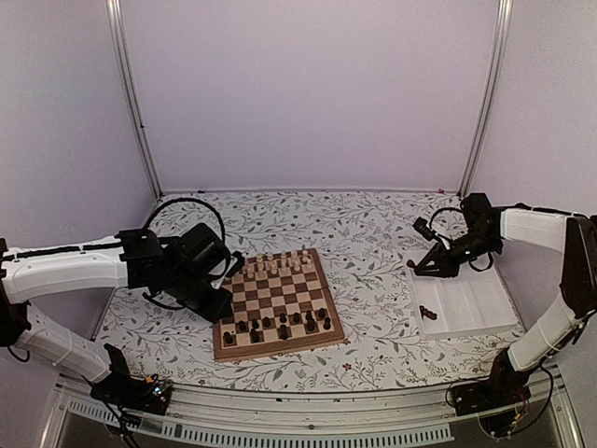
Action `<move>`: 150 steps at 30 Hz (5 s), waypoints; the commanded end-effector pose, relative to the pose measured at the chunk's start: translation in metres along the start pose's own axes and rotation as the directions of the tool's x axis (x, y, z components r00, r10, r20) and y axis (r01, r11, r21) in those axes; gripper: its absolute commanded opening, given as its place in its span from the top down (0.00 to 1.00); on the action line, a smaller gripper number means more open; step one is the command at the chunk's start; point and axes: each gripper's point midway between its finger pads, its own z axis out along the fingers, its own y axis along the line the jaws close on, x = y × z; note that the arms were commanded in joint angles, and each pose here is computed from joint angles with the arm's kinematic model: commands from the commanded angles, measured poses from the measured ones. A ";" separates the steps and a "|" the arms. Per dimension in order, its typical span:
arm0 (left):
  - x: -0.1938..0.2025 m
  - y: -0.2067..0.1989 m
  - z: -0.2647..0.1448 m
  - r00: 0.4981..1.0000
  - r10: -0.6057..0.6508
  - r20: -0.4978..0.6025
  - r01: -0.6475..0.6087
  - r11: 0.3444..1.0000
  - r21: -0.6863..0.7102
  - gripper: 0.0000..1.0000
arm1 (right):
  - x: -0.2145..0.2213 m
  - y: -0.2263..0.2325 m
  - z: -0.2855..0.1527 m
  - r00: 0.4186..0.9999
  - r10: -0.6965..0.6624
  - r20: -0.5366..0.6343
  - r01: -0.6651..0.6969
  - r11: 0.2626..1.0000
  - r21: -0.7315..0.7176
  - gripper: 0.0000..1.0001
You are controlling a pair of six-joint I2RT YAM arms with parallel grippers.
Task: Set up the chess pieces on the board
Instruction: Place the chess piece on the chessboard.
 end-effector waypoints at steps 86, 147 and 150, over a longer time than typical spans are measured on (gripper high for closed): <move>-0.206 -0.174 -0.013 0.934 -0.172 0.315 -0.095 0.727 0.680 0.58 | -0.123 0.133 0.042 0.842 -0.515 -0.162 0.518 0.855 -0.021 0.93; -0.247 -0.219 -0.041 0.756 -0.197 0.624 -0.398 0.619 0.677 0.92 | -0.160 0.118 -0.041 0.929 0.297 0.222 -0.080 0.745 -0.662 0.46; -0.250 -0.219 -0.041 0.750 -0.199 0.630 -0.400 0.623 0.673 0.92 | -0.159 0.122 -0.039 0.931 0.294 0.218 -0.078 0.741 -0.667 0.52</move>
